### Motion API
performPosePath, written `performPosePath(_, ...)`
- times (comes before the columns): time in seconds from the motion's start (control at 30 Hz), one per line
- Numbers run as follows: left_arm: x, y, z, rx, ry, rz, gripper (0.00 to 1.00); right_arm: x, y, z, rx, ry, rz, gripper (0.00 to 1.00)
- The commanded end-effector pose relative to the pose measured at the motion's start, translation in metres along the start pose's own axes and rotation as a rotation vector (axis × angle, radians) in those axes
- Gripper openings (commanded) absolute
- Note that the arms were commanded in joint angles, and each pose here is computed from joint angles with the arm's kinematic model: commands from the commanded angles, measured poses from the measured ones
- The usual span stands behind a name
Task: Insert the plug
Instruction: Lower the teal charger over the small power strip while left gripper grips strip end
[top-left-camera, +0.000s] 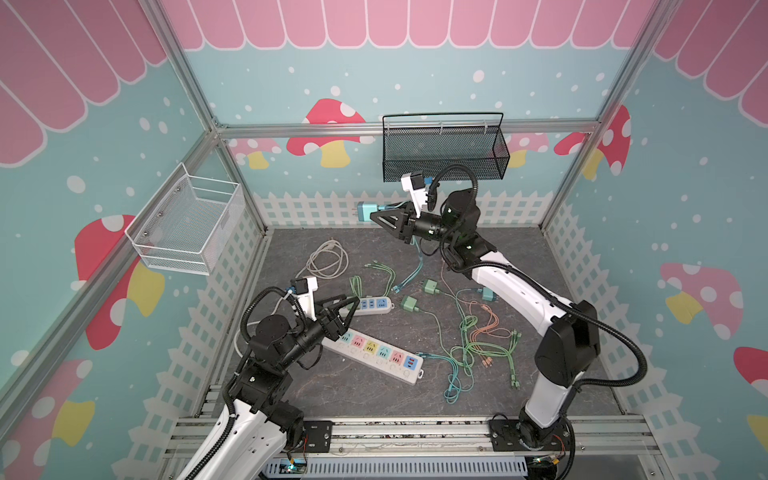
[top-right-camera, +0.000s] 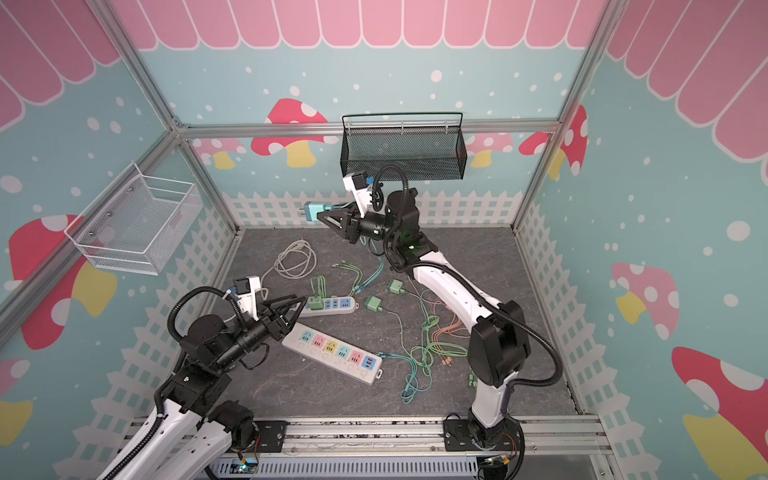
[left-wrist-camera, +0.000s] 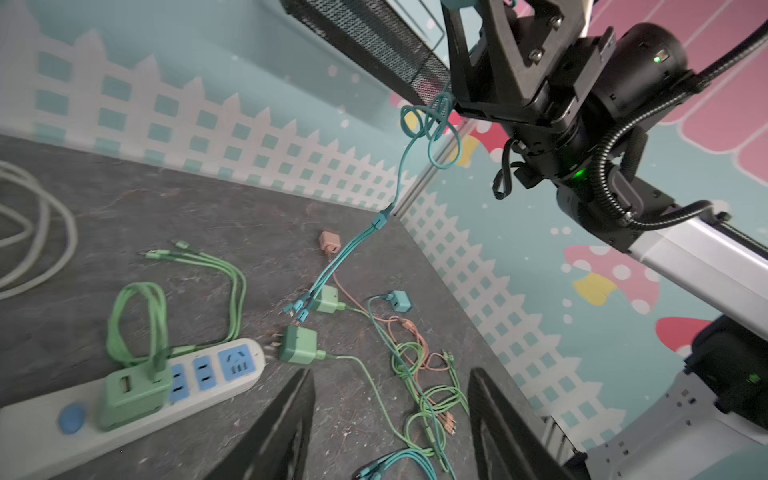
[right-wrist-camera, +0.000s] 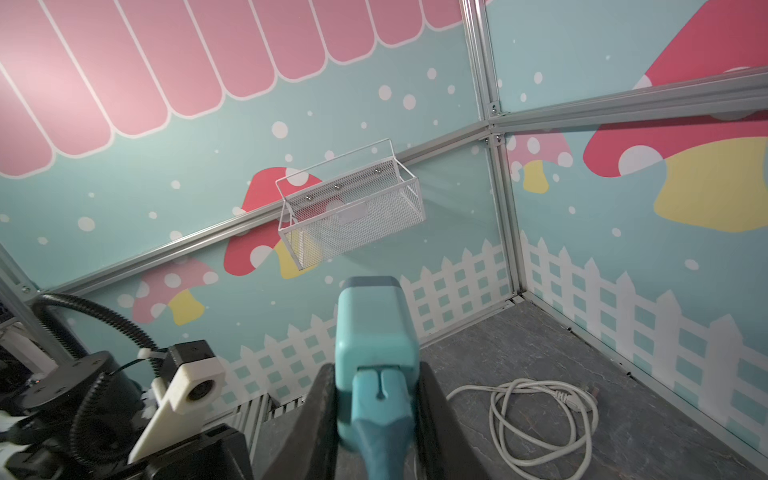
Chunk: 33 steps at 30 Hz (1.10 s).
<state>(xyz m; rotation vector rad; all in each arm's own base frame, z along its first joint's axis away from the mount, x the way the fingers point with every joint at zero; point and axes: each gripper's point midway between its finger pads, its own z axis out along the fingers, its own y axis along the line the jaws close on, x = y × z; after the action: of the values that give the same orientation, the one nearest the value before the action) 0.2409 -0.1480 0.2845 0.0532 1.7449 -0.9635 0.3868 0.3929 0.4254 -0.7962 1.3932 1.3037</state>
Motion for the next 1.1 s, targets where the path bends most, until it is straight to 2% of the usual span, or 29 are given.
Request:
performPosePath(0.0,0.011,0.038,-0.008,-0.221,0.041,-0.01,0.59,0.022,-0.034,0.018,0.048,0.053,-0.026,0.11)
performPosePath(0.17,0.019,0.052,-0.008,-0.274,0.057,-0.042,0.58,0.031,-0.07,0.047,0.081,0.097,-0.053,0.11)
performPosePath(0.43,0.029,0.071,-0.01,-0.357,0.067,-0.065,0.58,0.024,-0.092,0.069,0.09,0.089,-0.094,0.11)
performPosePath(0.6,0.036,0.084,-0.012,-0.417,0.089,-0.082,0.58,0.076,-0.109,0.068,0.091,0.183,-0.016,0.11)
performPosePath(0.8,0.043,0.095,-0.01,-0.467,0.138,-0.102,0.58,0.133,-0.117,0.051,0.125,0.296,0.048,0.12)
performPosePath(1.07,0.06,0.128,-0.007,-0.583,0.211,-0.183,0.54,0.184,-0.114,0.016,0.181,0.513,0.035,0.12)
